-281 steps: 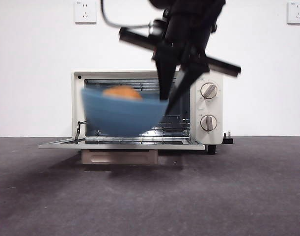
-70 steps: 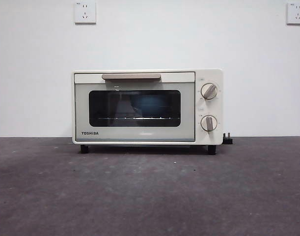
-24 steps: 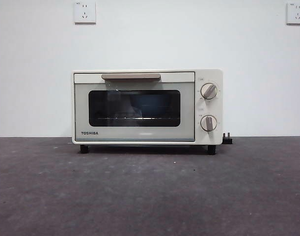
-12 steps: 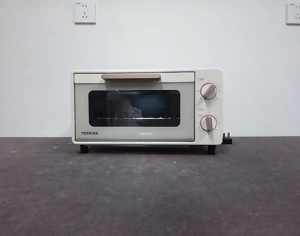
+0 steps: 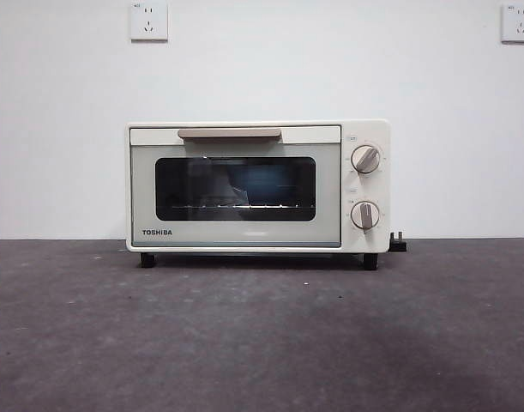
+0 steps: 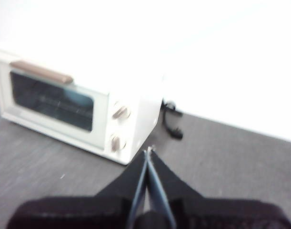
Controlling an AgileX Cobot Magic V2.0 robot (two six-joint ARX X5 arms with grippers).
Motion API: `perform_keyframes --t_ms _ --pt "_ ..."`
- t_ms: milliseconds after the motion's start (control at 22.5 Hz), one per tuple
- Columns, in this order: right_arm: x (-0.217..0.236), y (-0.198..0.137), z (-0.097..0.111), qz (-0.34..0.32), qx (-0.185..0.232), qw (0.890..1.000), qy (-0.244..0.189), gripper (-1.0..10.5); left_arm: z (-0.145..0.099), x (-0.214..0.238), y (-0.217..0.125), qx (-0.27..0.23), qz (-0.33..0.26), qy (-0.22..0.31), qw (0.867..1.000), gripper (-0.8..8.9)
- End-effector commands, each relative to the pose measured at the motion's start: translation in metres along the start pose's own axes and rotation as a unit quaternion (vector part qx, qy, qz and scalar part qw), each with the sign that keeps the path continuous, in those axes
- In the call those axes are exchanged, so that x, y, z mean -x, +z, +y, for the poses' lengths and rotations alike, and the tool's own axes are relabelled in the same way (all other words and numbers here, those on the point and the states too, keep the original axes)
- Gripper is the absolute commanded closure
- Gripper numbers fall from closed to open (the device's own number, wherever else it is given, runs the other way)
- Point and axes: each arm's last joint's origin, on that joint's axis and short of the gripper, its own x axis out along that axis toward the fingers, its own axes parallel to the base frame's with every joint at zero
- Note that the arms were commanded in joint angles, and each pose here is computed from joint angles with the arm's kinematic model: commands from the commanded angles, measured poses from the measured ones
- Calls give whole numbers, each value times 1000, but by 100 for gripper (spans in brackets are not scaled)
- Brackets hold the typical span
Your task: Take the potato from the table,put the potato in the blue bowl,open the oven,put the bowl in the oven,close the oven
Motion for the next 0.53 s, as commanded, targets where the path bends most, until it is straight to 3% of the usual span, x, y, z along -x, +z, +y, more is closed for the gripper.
perform_keyframes --t_ms 44,311,533 --pt "-7 -26 3 -28 -28 999 -18 946 0 -1 -3 4 1 2 1000 817" --pt "-14 -73 6 11 -84 991 -101 946 0 -1 -3 4 2 2 1000 817" --pt "-19 -93 9 28 -88 990 -110 946 0 -1 -3 4 3 2 1000 818"
